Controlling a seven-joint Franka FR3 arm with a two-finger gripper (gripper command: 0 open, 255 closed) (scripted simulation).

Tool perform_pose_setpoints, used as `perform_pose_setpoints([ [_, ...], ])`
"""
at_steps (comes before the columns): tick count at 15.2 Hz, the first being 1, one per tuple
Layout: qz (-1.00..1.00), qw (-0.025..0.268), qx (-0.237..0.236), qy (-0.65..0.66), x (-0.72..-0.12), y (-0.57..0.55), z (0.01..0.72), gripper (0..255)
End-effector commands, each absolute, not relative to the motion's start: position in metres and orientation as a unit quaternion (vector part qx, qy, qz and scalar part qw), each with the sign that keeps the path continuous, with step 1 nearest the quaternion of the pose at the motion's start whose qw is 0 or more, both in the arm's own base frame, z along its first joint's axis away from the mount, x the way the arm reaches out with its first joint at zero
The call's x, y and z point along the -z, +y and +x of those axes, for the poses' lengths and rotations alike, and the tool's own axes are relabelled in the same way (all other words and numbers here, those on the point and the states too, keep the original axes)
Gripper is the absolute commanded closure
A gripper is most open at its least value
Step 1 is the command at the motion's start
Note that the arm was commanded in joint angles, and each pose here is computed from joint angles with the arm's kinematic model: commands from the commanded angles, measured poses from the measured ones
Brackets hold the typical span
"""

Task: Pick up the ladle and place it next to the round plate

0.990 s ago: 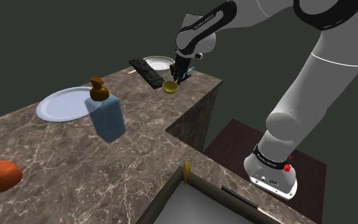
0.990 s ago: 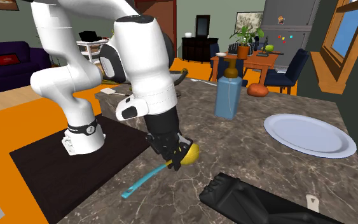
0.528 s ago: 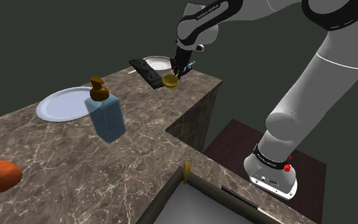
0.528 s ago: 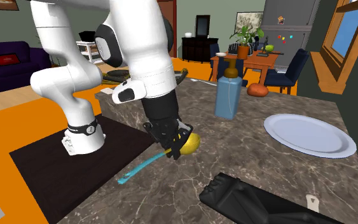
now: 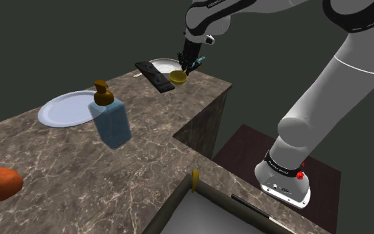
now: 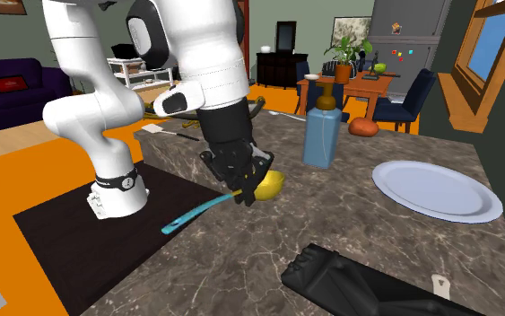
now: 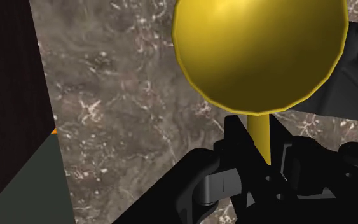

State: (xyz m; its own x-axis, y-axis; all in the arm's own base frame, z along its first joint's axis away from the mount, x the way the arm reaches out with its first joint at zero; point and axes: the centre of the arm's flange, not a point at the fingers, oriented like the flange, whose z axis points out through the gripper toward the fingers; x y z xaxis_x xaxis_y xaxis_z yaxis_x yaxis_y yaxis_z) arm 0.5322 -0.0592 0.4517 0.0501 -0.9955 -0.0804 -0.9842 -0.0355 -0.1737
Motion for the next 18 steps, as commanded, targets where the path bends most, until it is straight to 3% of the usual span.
perform_pose_setpoints([
  [1,-0.719,0.091,0.031,0.688,-0.456,-0.047,0.535,255],
  [18,-0.719,0.091,0.031,0.688,-0.457,0.171,0.586,255],
])
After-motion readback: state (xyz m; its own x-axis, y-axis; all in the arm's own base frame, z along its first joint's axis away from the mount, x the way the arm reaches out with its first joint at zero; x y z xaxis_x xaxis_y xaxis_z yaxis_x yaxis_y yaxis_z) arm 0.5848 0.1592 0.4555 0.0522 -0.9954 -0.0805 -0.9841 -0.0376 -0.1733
